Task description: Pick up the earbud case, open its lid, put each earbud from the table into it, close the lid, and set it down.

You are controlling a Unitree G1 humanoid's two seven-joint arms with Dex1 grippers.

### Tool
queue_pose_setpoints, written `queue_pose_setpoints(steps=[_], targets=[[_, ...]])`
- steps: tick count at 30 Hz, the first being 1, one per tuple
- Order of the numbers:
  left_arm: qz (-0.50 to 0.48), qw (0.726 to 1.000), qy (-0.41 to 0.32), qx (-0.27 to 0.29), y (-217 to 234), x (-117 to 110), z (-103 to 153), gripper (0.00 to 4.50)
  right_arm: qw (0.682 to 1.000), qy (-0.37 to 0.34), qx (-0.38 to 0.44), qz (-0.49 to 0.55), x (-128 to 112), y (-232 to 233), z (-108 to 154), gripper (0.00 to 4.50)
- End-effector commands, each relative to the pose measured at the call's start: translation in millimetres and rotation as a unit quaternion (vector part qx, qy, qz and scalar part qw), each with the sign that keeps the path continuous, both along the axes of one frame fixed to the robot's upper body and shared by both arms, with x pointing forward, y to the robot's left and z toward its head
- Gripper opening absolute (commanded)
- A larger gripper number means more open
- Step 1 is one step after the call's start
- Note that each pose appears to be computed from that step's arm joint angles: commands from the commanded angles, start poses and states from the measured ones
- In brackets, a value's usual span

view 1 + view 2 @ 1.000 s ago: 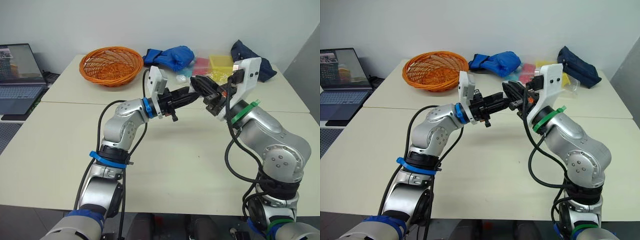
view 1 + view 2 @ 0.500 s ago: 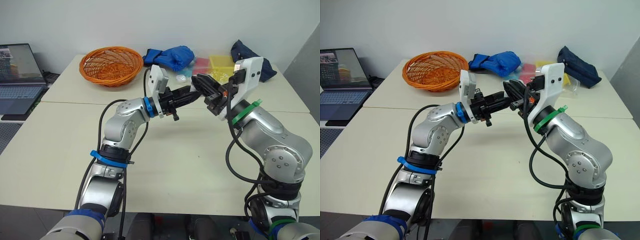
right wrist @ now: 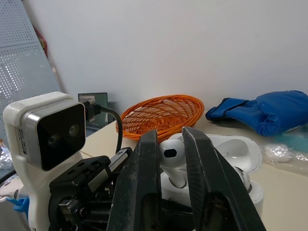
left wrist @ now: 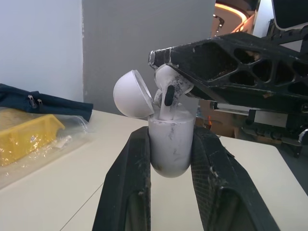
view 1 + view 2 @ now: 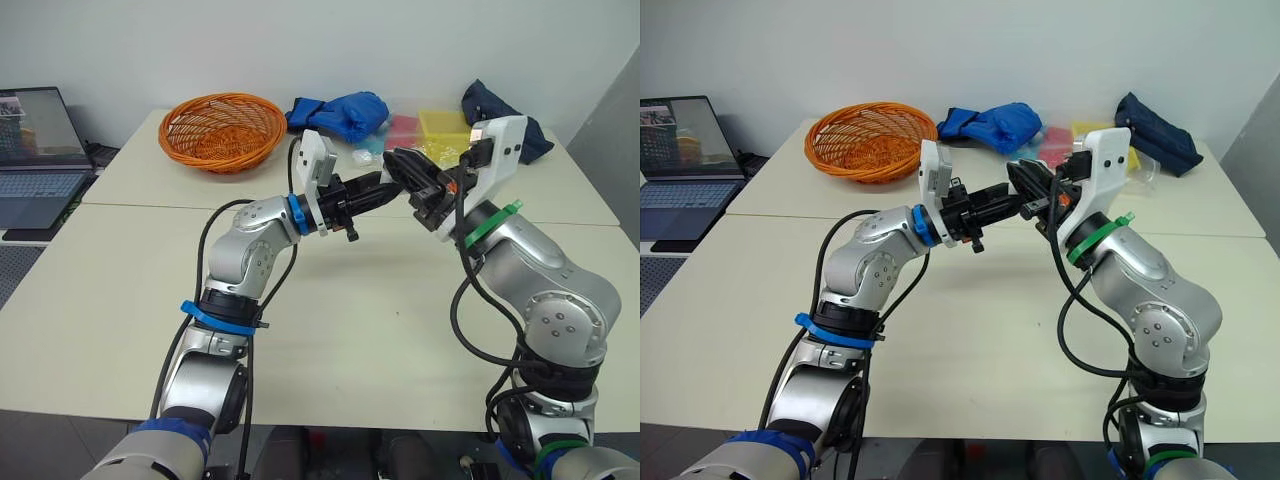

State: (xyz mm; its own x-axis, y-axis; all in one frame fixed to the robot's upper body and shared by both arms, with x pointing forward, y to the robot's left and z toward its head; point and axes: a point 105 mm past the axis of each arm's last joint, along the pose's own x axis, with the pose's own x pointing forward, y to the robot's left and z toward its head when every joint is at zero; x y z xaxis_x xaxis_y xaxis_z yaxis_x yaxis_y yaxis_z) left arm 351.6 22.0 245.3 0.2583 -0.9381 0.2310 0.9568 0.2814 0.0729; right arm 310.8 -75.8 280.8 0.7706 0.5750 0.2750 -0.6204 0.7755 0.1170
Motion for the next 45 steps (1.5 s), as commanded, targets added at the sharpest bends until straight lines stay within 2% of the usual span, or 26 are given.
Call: queue_pose_setpoints(steps=[1, 15, 17, 19, 27, 32, 38, 45], targets=[[-0.024, 0.998, -0.053, -0.026, -3, -14, 30, 0.76, 1.0, 0.002, 0.023, -0.02, 2, -11, 3, 0.33], [-0.028, 0.998, -0.056, -0.027, -4, -15, 31, 0.76, 0.998, 0.02, 0.048, -0.023, 3, -16, 0, 0.33], [-0.029, 0.998, -0.055, -0.027, -4, -15, 31, 0.76, 0.999, 0.018, 0.045, -0.023, 3, -16, 0, 1.06], [-0.029, 0.998, -0.054, -0.027, -5, -16, 31, 0.76, 0.999, 0.013, 0.042, -0.022, 2, -16, 2, 1.6], [-0.032, 0.998, -0.054, -0.026, -5, -17, 30, 0.76, 0.999, 0.001, 0.04, -0.025, 1, -17, 7, 1.6], [-0.031, 0.998, -0.05, -0.025, -5, -17, 28, 0.76, 0.999, -0.042, 0.025, 0.01, -9, -6, 21, 1.6], [-0.031, 0.998, -0.047, -0.022, -4, -17, 24, 0.76, 0.995, -0.061, 0.057, 0.06, -23, 1, 43, 1.6], [-0.051, 0.997, -0.051, -0.008, -3, -23, 20, 0.76, 0.996, -0.069, 0.002, 0.053, -19, -45, 69, 1.6]])
